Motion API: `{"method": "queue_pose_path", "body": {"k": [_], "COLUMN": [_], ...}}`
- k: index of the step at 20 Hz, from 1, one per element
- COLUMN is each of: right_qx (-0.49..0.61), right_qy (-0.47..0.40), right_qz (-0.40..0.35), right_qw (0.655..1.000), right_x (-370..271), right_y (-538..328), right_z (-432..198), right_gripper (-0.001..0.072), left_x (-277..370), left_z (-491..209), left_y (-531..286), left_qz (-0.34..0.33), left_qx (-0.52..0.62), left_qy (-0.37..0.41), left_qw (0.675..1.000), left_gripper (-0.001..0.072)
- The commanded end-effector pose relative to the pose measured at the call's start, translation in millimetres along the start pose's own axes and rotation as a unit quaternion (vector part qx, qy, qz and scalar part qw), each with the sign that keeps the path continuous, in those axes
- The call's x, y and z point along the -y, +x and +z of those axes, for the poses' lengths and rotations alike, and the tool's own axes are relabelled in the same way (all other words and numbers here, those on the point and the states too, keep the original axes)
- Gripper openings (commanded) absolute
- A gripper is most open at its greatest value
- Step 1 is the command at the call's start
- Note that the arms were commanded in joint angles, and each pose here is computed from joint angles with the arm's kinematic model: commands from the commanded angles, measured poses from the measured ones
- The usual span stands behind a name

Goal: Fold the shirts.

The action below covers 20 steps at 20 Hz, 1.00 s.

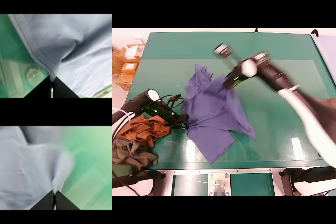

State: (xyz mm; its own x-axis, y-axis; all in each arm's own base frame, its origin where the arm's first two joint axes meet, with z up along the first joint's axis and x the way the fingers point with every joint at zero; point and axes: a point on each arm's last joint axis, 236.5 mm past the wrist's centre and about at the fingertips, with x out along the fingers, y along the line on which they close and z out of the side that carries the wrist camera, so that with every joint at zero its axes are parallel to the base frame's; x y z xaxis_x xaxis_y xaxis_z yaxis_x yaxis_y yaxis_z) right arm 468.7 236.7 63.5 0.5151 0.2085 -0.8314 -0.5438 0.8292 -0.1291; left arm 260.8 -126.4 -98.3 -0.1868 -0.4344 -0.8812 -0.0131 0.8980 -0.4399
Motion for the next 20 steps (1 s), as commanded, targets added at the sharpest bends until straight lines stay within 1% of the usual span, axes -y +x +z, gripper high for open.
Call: {"method": "queue_pose_path", "body": {"k": [1, 2, 3, 4, 5, 7, 9, 13, 14, 15, 16, 18, 19, 20], "right_qx": [-0.016, -0.032, -0.045, -0.057, -0.072, -0.081, -0.063, -0.048, -0.051, -0.06, -0.077, -0.117, -0.135, -0.152], "right_qy": [0.212, 0.278, 0.328, 0.364, 0.392, 0.432, 0.458, 0.455, 0.443, 0.437, 0.437, 0.44, 0.443, 0.448], "right_qz": [-0.063, -0.036, 0.001, 0.032, 0.04, 0.02, -0.001, -0.01, -0.007, -0.002, 0.007, 0.028, 0.038, 0.046], "right_qw": [0.975, 0.959, 0.943, 0.929, 0.916, 0.898, 0.887, 0.889, 0.895, 0.897, 0.896, 0.89, 0.886, 0.88], "right_x": [134, 149, 151, 148, 148, 162, 181, 198, 196, 193, 189, 177, 168, 154], "right_y": [-40, -35, -27, -18, -6, 13, 20, 14, 14, 13, 8, -14, -25, -35], "right_z": [-50, -75, -96, -115, -138, -177, -191, -192, -193, -195, -199, -216, -226, -239], "right_gripper": [0.0011, 0.0012, 0.0011, 0.0011, 0.0012, 0.0012, 0.0011, 0.0014, 0.0052, 0.0331, 0.0561, 0.0542, 0.0442, 0.0401], "left_x": [-6, -7, -7, -7, -7, -8, -8, -11, -11, -10, -10, -9, -9, -9], "left_z": [-2, 1, 3, 4, 5, 7, 9, 12, 13, 12, 11, 10, 10, 11], "left_y": [0, 0, 0, 0, 0, -1, -1, -1, -1, -1, -1, -1, -1, -1], "left_qz": [0.013, 0.014, 0.014, 0.015, 0.015, 0.017, 0.018, 0.023, 0.023, 0.022, 0.022, 0.02, 0.02, 0.018], "left_qx": [-0.003, 0.001, 0.006, 0.009, 0.011, 0.016, 0.02, 0.026, 0.027, 0.026, 0.024, 0.022, 0.022, 0.023], "left_qy": [0.006, 0.006, 0.006, 0.006, 0.006, 0.006, 0.006, 0.006, 0.003, 0.003, 0.003, 0.002, 0.002, 0.002], "left_qw": [1.0, 1.0, 1.0, 1.0, 1.0, 1.0, 1.0, 0.999, 0.999, 0.999, 0.999, 1.0, 1.0, 1.0], "left_gripper": [0.0022, 0.0023, 0.0022, 0.0022, 0.0022, 0.0023, 0.0022, 0.0022, 0.0022, 0.0023, 0.0023, 0.0023, 0.0022, 0.0022]}}
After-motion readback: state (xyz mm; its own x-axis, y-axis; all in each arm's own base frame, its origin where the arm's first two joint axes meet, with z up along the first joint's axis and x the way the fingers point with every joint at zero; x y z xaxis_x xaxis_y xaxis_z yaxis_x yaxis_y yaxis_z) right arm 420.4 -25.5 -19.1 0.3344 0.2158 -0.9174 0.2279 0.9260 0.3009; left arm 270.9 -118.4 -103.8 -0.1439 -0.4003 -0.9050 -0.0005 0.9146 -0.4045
